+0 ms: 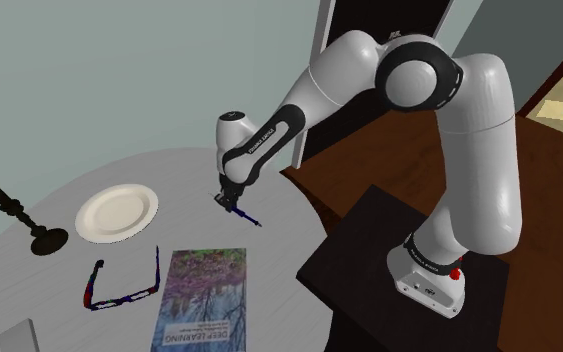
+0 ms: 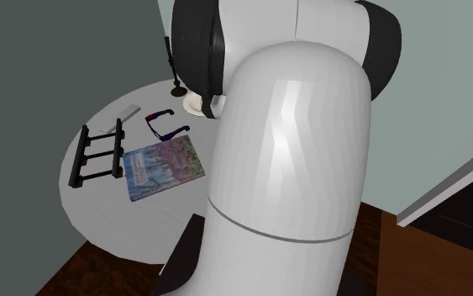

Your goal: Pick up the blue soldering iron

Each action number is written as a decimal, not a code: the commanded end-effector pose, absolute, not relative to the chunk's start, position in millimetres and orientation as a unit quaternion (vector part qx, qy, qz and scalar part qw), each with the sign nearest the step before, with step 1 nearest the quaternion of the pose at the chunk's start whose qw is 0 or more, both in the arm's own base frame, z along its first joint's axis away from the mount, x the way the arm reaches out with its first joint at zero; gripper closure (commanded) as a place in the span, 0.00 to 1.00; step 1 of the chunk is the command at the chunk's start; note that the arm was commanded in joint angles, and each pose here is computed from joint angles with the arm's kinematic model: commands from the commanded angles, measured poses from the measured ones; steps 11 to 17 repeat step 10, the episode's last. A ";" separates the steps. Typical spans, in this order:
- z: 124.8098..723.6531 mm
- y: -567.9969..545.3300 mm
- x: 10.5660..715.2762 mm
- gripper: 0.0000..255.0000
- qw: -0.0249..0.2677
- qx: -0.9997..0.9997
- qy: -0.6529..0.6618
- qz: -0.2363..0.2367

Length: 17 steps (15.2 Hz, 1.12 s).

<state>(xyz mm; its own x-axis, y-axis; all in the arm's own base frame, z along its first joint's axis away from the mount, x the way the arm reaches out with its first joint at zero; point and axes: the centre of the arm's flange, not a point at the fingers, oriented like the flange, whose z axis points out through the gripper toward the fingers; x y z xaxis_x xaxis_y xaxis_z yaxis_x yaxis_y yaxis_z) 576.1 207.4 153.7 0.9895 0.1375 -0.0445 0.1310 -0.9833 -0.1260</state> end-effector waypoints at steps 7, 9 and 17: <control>195.9 207.9 576.3 1.00 0.062 -0.995 -0.067 0.027; 202.0 207.9 576.3 1.00 0.062 -0.995 -0.067 0.027; 202.0 207.9 576.3 1.00 0.062 -0.995 -0.067 0.027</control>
